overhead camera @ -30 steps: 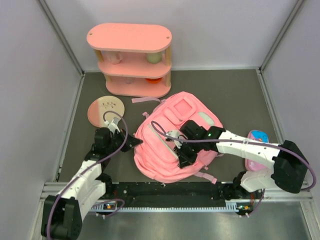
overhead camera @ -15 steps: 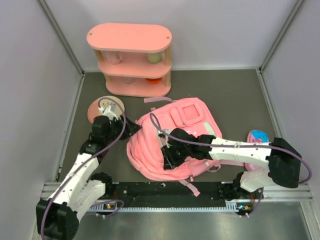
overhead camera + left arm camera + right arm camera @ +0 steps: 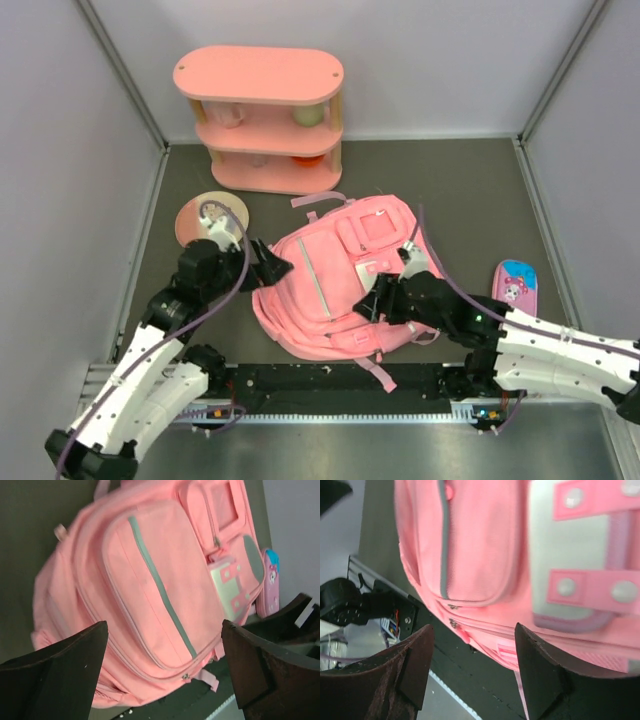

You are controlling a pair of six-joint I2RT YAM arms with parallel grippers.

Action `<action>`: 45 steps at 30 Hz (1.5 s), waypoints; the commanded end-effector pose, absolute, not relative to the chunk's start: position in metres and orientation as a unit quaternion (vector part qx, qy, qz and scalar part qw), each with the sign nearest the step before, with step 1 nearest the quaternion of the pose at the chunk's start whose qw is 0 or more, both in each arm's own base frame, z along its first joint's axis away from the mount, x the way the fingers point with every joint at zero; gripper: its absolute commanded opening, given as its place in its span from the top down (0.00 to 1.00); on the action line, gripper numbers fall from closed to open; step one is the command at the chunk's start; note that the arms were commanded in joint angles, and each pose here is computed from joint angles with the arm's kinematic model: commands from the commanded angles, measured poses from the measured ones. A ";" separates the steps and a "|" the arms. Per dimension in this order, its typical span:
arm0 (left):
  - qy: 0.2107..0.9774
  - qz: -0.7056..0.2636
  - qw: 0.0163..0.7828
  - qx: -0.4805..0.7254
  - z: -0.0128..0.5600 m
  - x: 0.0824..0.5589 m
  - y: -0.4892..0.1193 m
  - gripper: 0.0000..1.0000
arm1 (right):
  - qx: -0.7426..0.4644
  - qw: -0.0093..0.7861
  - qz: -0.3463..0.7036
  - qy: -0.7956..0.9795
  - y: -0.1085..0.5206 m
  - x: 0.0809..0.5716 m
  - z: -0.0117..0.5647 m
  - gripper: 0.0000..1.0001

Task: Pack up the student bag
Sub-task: Unzip the student bag at the center of the board.

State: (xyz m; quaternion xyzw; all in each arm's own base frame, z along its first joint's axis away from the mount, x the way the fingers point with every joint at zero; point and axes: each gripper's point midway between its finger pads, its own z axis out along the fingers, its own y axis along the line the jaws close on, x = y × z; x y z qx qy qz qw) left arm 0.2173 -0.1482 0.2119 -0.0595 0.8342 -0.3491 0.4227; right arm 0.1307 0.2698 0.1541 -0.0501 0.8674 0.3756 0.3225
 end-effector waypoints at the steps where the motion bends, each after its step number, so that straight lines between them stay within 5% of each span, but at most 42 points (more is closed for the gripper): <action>1: 0.856 -0.364 0.362 -0.055 0.188 0.178 -0.181 0.02 | 0.077 0.350 0.342 0.869 0.232 0.148 0.155 0.35; 11: 0.905 -0.308 0.293 -0.025 0.153 0.098 -0.237 0.01 | 0.161 0.347 0.250 0.890 0.193 0.152 0.146 0.36; 27: 0.930 -0.260 0.228 -0.125 0.120 0.080 -0.296 0.02 | 0.193 0.368 0.255 0.873 0.185 0.159 0.155 0.37; 34: 0.936 -0.218 0.215 -0.171 0.099 0.080 -0.295 0.25 | 0.189 0.376 0.265 0.868 0.184 0.159 0.163 0.37; 35: 0.934 -0.216 0.217 -0.185 0.096 0.082 -0.292 0.42 | 0.189 0.376 0.265 0.867 0.183 0.159 0.163 0.37; 39: 0.926 -0.212 0.234 -0.207 0.093 0.090 -0.291 0.62 | 0.186 0.377 0.269 0.866 0.183 0.159 0.165 0.37; 45: 0.932 -0.183 0.234 -0.211 0.085 0.090 -0.290 0.62 | 0.186 0.374 0.277 0.866 0.184 0.157 0.165 0.37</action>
